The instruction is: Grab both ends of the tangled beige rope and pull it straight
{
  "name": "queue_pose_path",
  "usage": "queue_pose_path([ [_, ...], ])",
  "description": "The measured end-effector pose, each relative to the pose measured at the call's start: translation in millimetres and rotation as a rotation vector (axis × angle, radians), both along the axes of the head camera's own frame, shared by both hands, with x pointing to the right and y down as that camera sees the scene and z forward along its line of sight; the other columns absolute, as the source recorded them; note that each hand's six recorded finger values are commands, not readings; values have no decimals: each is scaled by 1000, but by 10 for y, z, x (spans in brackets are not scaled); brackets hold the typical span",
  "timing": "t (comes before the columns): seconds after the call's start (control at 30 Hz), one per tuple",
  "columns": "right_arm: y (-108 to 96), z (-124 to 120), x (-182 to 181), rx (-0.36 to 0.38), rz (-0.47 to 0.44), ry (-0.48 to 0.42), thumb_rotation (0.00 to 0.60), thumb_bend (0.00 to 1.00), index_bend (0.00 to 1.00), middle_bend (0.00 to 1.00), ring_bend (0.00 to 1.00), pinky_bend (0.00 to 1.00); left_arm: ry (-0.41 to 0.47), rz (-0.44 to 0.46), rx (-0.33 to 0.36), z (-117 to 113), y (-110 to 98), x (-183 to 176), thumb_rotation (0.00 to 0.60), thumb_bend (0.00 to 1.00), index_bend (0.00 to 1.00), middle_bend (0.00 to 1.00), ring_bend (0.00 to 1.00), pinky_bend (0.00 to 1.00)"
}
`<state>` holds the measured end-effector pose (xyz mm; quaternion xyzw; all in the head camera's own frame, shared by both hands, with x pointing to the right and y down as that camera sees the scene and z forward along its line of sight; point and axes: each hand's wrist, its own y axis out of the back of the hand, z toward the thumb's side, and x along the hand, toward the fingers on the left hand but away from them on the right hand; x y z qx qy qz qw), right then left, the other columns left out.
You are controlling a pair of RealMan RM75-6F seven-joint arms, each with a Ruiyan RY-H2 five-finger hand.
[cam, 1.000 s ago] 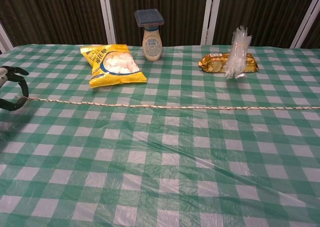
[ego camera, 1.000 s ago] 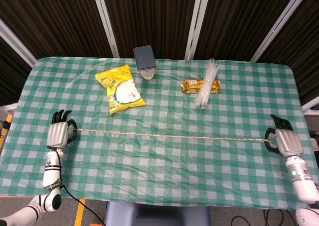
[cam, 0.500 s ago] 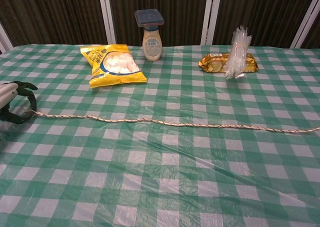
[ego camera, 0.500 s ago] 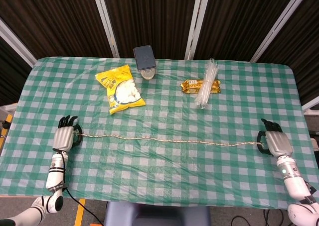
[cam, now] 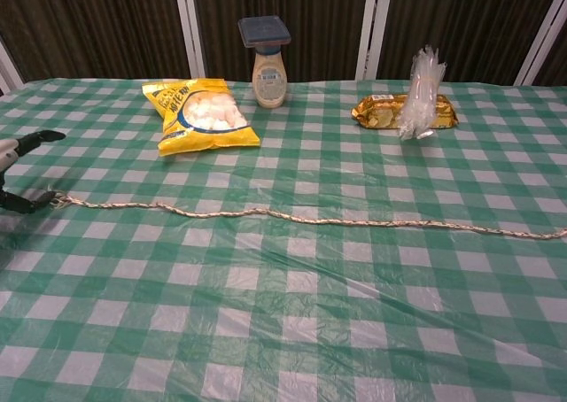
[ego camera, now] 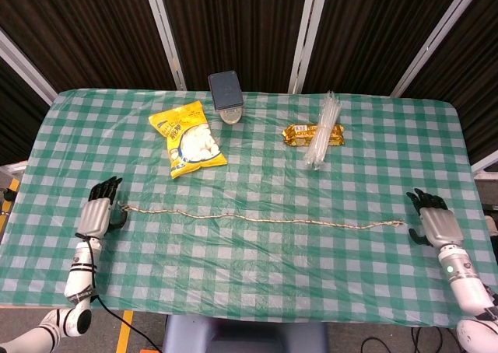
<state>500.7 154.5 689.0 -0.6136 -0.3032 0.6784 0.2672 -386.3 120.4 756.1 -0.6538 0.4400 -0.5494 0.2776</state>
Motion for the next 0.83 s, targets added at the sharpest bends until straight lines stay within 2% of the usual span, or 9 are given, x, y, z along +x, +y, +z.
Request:
queue_pose_path([
  [0.2,16,-397,-93,148,-35,-16,600,420,0,0,0,0,101,5,110,-489,-51,-32,600,415,0,0,0,40],
  [0.3,108,-649,-235,226,-77,-24,600,376,0,0,0,0,148,39,124,-773,13,-38,600,416,0,0,0,34],
  [0.4,277,-903,-413,294,-130,-26,600,343,0,0,0,0,152,108,102,-1090,184,-88,600,424,0,0,0,27],
  [0.47,450,-1063,-509,330,-152,-29,600,329,0,0,0,0,113,151,75,-1283,359,-181,600,424,0,0,0,23],
  [0.6,756,-1235,-552,348,-149,-22,600,325,0,0,0,0,-48,189,35,-1600,756,-439,600,428,0,0,0,15],
  [0.73,815,-1243,-620,329,-176,-28,600,325,0,0,0,0,-152,171,58,-1771,940,-525,600,428,0,0,0,16],
  [0.83,824,-1228,-587,308,-158,-18,600,325,0,0,0,0,-175,156,54,-1800,973,-558,600,429,0,0,0,16],
])
